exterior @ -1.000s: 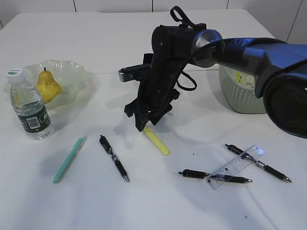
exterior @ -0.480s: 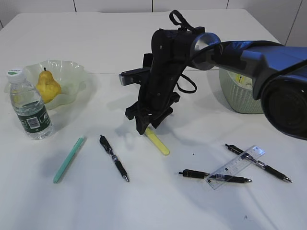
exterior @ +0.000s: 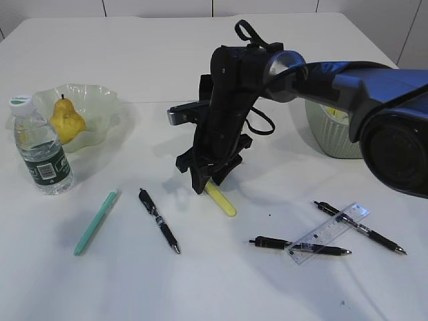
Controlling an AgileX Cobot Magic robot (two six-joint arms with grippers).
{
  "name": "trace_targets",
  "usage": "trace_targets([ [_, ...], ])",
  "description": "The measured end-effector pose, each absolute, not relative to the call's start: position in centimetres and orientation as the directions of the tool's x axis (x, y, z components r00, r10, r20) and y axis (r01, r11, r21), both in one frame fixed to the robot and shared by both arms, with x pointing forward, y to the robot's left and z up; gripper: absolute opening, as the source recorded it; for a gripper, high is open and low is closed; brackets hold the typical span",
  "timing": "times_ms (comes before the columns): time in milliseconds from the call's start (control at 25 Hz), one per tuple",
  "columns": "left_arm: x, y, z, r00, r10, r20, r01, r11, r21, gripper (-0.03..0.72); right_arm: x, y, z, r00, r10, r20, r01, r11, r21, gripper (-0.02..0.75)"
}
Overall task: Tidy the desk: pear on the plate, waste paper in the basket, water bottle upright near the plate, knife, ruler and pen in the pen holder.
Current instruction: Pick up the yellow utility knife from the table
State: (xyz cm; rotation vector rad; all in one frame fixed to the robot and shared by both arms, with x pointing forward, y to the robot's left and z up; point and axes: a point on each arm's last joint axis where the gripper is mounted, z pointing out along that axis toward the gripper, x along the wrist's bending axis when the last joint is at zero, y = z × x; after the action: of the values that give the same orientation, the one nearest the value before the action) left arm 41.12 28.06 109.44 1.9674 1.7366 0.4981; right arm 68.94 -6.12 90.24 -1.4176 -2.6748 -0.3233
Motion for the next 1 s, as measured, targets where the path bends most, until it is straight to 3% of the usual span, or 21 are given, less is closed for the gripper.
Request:
trace_targets([
  [560, 41.10, 28.06, 109.43, 0.135, 0.990, -0.035, 0.822, -0.092, 0.561, 0.531, 68.93, -6.23, 90.26, -0.565, 0.807, 0.174, 0.825, 0.549, 0.133, 0.405],
  [1000, 41.09, 28.06, 109.42, 0.135, 0.990, -0.035, 0.824, -0.092, 0.559, 0.520, 68.99, -6.41, 90.22, -0.571, 0.807, 0.153, 0.821, 0.556, 0.129, 0.299],
])
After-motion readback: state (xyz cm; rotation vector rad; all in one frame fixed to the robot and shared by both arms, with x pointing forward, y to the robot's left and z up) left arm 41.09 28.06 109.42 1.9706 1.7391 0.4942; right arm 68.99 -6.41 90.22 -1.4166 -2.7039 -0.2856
